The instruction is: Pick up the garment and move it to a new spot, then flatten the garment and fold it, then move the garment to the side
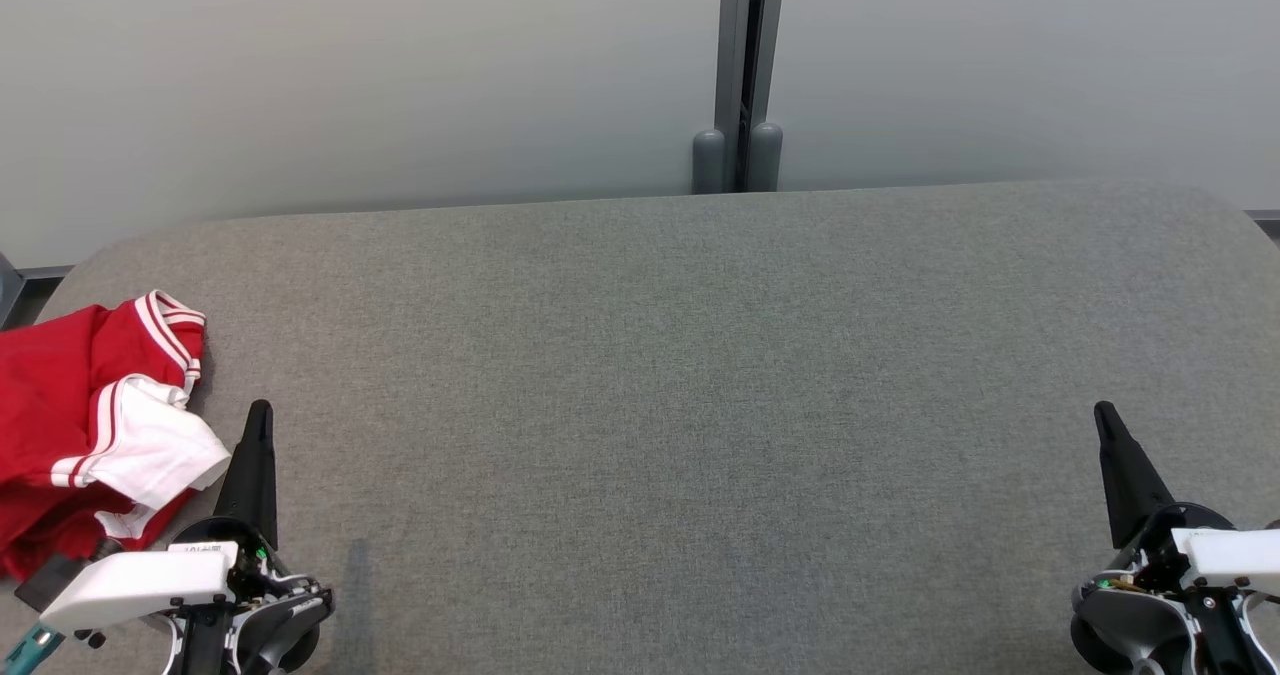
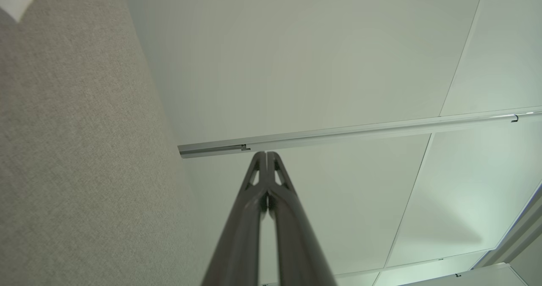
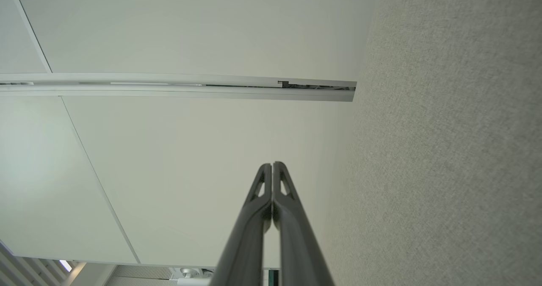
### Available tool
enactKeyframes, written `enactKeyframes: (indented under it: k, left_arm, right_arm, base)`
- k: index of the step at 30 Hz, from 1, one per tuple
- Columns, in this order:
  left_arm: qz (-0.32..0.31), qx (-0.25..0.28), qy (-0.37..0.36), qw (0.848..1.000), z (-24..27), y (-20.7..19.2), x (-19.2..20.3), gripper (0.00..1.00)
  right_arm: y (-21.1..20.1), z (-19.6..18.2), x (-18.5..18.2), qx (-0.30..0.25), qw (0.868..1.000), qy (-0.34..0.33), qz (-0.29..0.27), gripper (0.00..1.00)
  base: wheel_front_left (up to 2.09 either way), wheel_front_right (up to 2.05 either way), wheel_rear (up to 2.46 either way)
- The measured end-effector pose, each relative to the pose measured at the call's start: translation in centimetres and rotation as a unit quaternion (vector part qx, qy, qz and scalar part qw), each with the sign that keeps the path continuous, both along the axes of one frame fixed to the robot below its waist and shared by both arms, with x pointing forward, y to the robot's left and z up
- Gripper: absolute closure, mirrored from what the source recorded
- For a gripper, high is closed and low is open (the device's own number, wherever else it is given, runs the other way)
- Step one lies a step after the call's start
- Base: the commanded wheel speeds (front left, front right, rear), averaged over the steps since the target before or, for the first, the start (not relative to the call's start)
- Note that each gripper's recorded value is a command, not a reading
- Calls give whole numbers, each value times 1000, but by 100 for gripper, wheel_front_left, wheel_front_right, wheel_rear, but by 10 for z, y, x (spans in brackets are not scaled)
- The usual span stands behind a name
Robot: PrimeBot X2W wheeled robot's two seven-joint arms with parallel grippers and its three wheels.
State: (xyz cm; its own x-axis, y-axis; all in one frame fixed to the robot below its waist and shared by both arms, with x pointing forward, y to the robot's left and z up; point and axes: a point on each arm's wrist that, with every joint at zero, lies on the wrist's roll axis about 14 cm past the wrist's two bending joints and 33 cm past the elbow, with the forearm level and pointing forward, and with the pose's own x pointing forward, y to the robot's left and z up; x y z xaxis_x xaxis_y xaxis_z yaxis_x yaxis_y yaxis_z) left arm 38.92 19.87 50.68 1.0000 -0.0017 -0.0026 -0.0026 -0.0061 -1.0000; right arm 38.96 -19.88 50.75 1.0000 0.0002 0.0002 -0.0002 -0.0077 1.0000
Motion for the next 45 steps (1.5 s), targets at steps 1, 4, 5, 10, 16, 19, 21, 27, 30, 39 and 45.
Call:
enactKeyframes:
  k: [1, 4, 5, 10, 16, 19, 21, 27, 30, 39, 45]
  left_arm:
    - [0, 0, 0, 1000, 0, 0, 0, 100]
    - [0, 0, 0, 1000, 0, 0, 0, 100]
    - [0, 0, 0, 1000, 0, 0, 0, 100]
    - [0, 0, 0, 1000, 0, 0, 0, 100]
    - [0, -10, 41, 999, -28, -4, -12, 0]
    - [4, -8, 51, 999, -34, -5, -15, 0]
    - [7, 7, 55, 998, -36, -5, -15, 0]
    - [11, 66, 63, 996, -39, -1, -16, 0]
    - [12, 99, 65, 993, -40, 0, -16, 0]
    - [10, 200, 74, 977, -44, 2, -18, 0]
    - [6, 256, 81, 963, -49, 2, -19, 0]
  right_arm:
    - [0, 0, 0, 0, 1000, 0, 0, 100]
    - [0, 0, 0, 0, 1000, 0, 0, 100]
    - [0, 0, 0, 0, 1000, 0, 0, 100]
    - [0, 0, 0, 0, 1000, 0, 0, 100]
    - [5, -26, -11, 12, 999, 39, -1, 0]
    - [7, -30, -13, 10, 999, 45, -1, 0]
    - [9, -30, -12, -3, 999, 45, 1, 0]
    - [11, -31, -12, -46, 998, 49, 5, 0]
    - [10, -33, -12, -79, 995, 53, 4, 0]
    - [9, -37, -12, -173, 983, 60, 5, 0]
    - [10, -43, -13, -231, 970, 67, 8, 0]
  base:
    - [0, 0, 0]
    - [0, 0, 0]
    - [0, 0, 0]
    - [0, 0, 0]
    - [0, 0, 0]
    - [0, 0, 0]
    - [0, 0, 0]
    - [0, 0, 0]
    - [0, 0, 0]
    - [0, 0, 0]
    - [0, 0, 0]
